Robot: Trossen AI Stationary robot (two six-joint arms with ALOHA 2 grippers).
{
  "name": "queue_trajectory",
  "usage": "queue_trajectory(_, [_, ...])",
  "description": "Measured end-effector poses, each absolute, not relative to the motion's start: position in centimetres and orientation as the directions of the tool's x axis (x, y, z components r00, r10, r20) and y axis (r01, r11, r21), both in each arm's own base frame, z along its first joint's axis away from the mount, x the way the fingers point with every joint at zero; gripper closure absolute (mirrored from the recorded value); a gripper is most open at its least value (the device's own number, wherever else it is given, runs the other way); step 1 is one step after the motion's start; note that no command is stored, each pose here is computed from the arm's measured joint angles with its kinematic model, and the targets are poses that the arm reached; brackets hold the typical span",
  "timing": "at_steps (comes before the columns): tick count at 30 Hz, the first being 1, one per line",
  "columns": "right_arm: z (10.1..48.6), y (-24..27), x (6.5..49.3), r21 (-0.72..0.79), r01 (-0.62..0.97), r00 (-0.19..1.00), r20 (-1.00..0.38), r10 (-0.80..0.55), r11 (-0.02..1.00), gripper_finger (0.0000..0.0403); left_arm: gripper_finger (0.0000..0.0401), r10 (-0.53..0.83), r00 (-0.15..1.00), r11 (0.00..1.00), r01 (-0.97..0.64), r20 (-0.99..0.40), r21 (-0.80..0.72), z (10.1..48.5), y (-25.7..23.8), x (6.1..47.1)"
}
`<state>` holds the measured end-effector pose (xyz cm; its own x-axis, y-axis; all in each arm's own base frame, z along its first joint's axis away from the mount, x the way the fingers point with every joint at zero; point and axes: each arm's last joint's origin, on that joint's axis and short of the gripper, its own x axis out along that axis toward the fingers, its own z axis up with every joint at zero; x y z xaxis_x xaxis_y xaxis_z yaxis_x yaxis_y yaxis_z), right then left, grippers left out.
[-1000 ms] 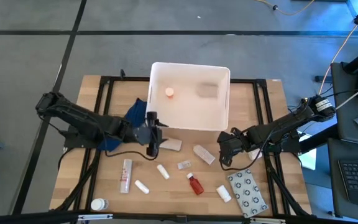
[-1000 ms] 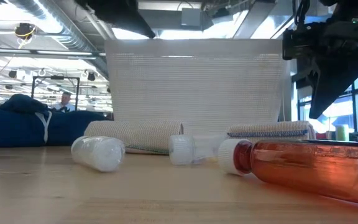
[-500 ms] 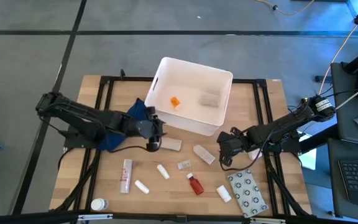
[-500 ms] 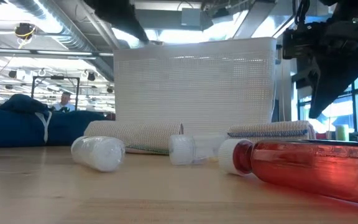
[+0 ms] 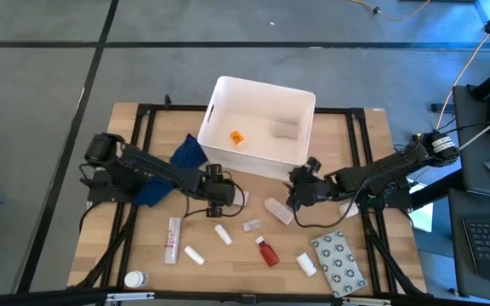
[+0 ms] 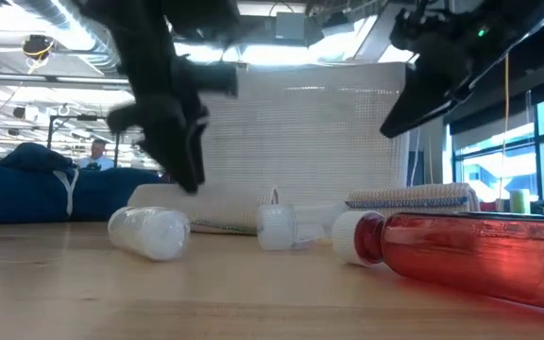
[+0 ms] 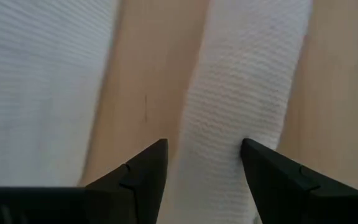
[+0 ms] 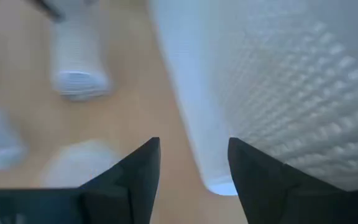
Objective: Pick & place medical supplies in basket/bin
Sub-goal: Adjust the white bin, then put the light brown bandage into the white bin
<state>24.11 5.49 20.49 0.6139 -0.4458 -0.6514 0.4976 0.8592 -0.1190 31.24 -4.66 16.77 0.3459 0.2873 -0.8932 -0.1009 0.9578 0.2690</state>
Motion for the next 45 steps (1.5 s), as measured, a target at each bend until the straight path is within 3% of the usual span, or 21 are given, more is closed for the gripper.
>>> queue_trajectory(9, [20.3,4.0,24.0,-0.165,0.56,0.551,-0.658,-0.513,0.812,0.0212,0.0212,0.242,0.294,0.97,-0.092,-0.925,0.225,15.1,-3.7,32.0])
queue_trajectory(13, [20.3,4.0,24.0,-0.185,0.543,0.55,-0.659,-0.513,0.819,0.0212,0.0258,0.237,0.291,0.971,-0.047,-0.927,0.233,15.5,-3.7,32.3])
queue_trajectory(19, [20.2,4.1,23.9,-0.18,0.503,0.551,-0.686,-0.474,0.845,0.0212,0.0373,0.213,0.281,0.972,0.038,-0.936,0.233,17.4,-4.0,33.1])
queue_trajectory(25, [19.6,4.0,23.0,-0.201,0.499,0.467,-0.757,-0.457,0.843,0.0212,0.038,0.305,0.236,0.946,0.033,-0.923,0.321,21.5,-3.8,33.4])
queue_trajectory(31, [18.9,4.1,21.4,-0.207,0.534,0.339,-0.836,-0.432,0.82,0.0212,0.038,0.42,0.445,0.903,-0.117,-0.791,0.413,30.2,-3.2,34.4])
queue_trajectory(38, [18.9,4.7,21.1,-0.209,0.524,0.335,-0.84,-0.426,0.825,0.0212,0.038,0.496,0.701,0.84,-0.239,-0.512,0.486,40.0,-0.5,34.9])
queue_trajectory(41, [18.9,4.7,21.1,-0.208,0.524,0.337,-0.84,-0.425,0.826,0.0212,0.038,0.531,0.701,0.808,-0.251,-0.476,0.532,41.3,2.5,35.2])
queue_trajectory(45, [18.9,4.7,21.1,-0.198,0.534,0.336,-0.843,-0.421,0.822,0.0212,0.038,0.525,0.687,0.819,-0.246,-0.502,0.519,40.0,7.2,36.5])
